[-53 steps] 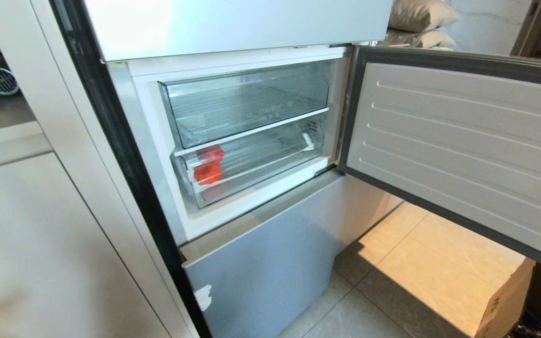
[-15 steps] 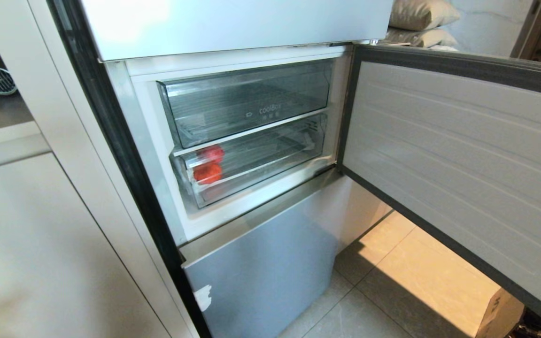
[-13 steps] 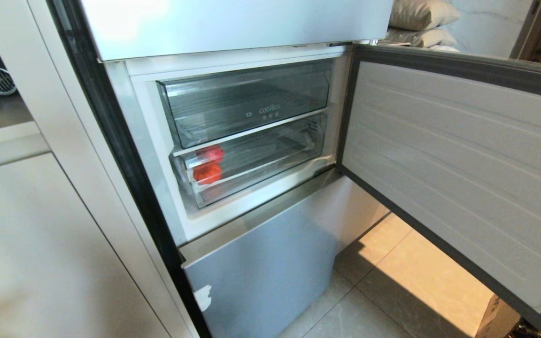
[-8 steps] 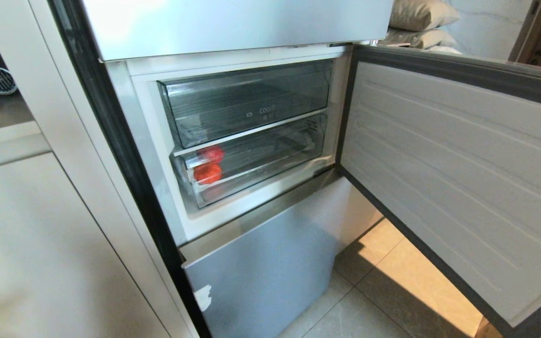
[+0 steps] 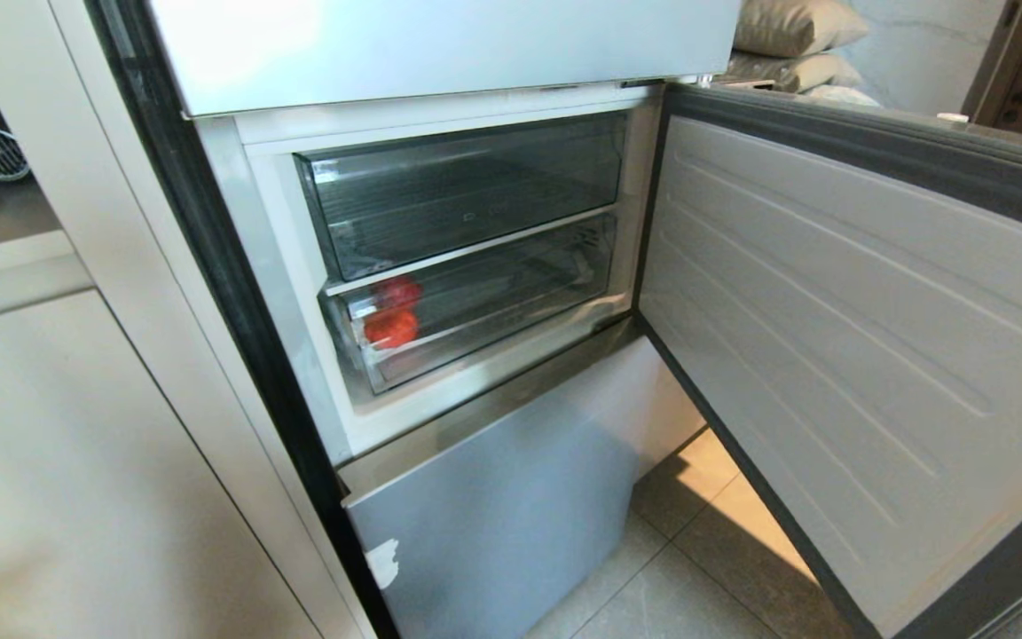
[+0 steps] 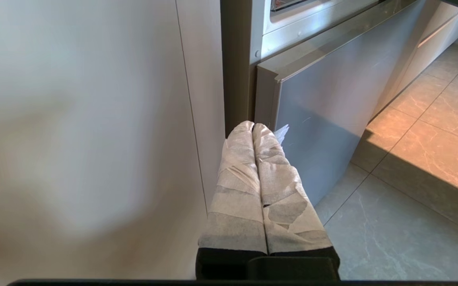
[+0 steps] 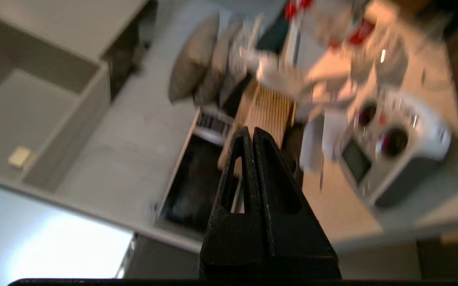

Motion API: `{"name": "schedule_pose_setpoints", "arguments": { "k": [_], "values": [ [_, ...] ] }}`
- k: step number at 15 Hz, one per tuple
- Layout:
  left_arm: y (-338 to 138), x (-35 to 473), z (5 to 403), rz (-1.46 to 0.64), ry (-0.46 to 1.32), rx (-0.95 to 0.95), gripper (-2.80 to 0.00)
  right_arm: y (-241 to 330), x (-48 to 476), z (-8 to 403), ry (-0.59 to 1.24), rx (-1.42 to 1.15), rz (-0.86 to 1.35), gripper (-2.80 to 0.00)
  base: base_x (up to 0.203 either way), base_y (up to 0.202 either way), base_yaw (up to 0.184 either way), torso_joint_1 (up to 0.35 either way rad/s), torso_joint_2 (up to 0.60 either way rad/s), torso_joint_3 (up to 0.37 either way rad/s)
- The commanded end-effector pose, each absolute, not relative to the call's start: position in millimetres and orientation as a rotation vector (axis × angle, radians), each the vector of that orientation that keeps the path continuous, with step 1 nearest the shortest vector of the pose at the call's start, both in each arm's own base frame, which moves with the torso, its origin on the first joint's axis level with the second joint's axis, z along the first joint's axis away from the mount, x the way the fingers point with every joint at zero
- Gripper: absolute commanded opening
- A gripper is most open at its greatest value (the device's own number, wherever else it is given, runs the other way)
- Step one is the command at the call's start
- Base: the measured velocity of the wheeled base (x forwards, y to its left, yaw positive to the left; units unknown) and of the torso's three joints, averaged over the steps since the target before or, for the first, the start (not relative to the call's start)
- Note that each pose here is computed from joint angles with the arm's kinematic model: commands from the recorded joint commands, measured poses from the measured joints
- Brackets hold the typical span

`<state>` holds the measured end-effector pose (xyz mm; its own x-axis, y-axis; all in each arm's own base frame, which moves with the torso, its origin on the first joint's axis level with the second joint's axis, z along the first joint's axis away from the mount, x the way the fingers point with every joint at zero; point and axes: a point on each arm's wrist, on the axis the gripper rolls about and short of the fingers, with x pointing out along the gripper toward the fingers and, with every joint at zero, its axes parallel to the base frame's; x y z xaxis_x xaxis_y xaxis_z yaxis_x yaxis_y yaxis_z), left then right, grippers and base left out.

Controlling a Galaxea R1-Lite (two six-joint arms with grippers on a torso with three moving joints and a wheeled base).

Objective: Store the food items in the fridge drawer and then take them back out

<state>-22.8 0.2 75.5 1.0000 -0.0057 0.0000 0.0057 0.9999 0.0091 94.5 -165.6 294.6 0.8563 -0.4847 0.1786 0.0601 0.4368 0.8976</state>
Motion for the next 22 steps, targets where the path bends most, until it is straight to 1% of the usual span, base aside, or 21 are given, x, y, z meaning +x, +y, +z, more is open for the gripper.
{"name": "schedule_pose_setpoints", "arguments": {
  "k": [1, 3, 5, 8, 10, 14, 19, 22],
  "values": [
    [0, -23, 76, -0.006, 0.002, 0.009, -2.80, -133, 119, 274, -0.295, 1.146, -0.190, -2.80, 0.000, 0.000, 0.000, 0.000, 0.00, 0.000],
    [0, -23, 76, -0.006, 0.002, 0.009, -2.80, -103, 142, 265, -0.188, 1.176, -0.066, -2.80, 0.000, 0.000, 0.000, 0.000, 0.00, 0.000],
    [0, -23, 76, -0.006, 0.002, 0.009, -2.80, -68, 163, 256, -0.100, 1.139, -0.005, -2.80, 0.000, 0.000, 0.000, 0.000, 0.00, 0.000],
    [0, -23, 76, -0.006, 0.002, 0.009, -2.80, -15, 177, 252, -0.032, 1.020, 0.064, -2.80, 0.000, 0.000, 0.000, 0.000, 0.00, 0.000],
    [0, -23, 76, -0.006, 0.002, 0.009, -2.80, 12, 181, 252, 0.007, 0.948, 0.126, -2.80, 0.000, 0.000, 0.000, 0.000, 0.00, 0.000],
    [0, -23, 76, -0.006, 0.002, 0.009, -2.80, 57, 223, 241, 0.120, 0.858, 0.245, -2.80, 0.000, 0.000, 0.000, 0.000, 0.00, 0.000],
    [0, -23, 76, -0.006, 0.002, 0.009, -2.80, 142, 301, 217, 0.192, 0.741, 0.379, -2.80, 0.000, 0.000, 0.000, 0.000, 0.00, 0.000],
    [0, -23, 76, -0.006, 0.002, 0.009, -2.80, 203, 341, 202, 0.146, 0.711, 0.503, -2.80, 0.000, 0.000, 0.000, 0.000, 0.00, 0.000]
  ]
}}
